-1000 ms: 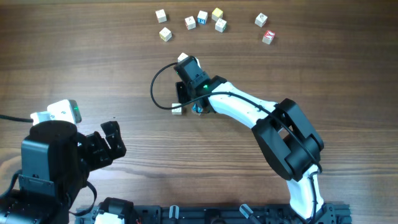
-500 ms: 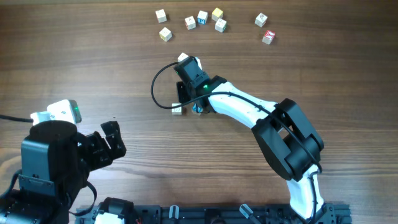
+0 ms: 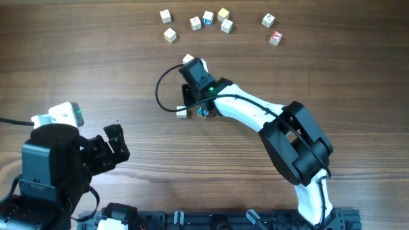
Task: Form a circle
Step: 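Hold the right gripper against the 'Y' block at the cluster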
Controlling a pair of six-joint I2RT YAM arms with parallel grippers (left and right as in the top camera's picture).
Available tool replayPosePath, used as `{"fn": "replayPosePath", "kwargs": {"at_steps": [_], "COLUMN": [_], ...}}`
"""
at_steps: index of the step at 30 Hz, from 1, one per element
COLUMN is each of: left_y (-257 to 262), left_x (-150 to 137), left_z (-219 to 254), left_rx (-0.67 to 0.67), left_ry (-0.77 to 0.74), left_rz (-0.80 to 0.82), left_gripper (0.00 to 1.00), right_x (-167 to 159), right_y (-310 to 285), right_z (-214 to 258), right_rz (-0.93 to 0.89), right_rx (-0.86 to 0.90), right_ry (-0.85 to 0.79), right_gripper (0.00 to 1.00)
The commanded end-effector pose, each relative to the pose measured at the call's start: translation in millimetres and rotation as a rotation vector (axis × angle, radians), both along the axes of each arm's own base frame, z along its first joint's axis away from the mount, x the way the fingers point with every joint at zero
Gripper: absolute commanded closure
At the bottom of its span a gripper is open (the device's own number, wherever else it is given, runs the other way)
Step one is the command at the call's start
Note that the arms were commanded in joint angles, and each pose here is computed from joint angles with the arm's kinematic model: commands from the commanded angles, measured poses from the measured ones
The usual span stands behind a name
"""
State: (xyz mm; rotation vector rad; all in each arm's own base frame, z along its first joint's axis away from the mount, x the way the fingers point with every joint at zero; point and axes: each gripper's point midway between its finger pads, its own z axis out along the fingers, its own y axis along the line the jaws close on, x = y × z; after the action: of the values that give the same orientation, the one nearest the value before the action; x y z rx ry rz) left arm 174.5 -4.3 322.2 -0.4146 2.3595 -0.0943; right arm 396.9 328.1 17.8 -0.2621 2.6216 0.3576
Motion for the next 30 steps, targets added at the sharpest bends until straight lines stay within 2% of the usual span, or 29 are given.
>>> {"fn": "replayPosePath", "kwargs": {"at_steps": [1, 13, 20, 30], "left_y": [3.3, 3.3, 3.3, 3.3], "left_x": [0.4, 0.4, 0.4, 0.4], "left_z": [0.7, 0.7, 0.7, 0.7], "left_rx": [0.005, 0.005, 0.005, 0.005], "left_ry": [-0.005, -0.005, -0.005, -0.005], "left_rz": [0.019, 0.020, 0.019, 0.020], "left_gripper": [0.00, 0.00, 0.00, 0.00], "right_x": [5.2, 5.1, -3.9, -8.7], "right_y": [-3.4, -3.3, 9.5, -1.7], "right_z": [-5.1, -5.1, -5.0, -11.1], "right_rz": [-0.044, -0.039, 0.095, 0.031], "right_rx": [-0.014, -0.016, 0.002, -0.027], "right_ry": [-0.002, -0.003, 0.012, 0.052], "right_gripper": [0.95, 0.95, 0.95, 0.95]}}
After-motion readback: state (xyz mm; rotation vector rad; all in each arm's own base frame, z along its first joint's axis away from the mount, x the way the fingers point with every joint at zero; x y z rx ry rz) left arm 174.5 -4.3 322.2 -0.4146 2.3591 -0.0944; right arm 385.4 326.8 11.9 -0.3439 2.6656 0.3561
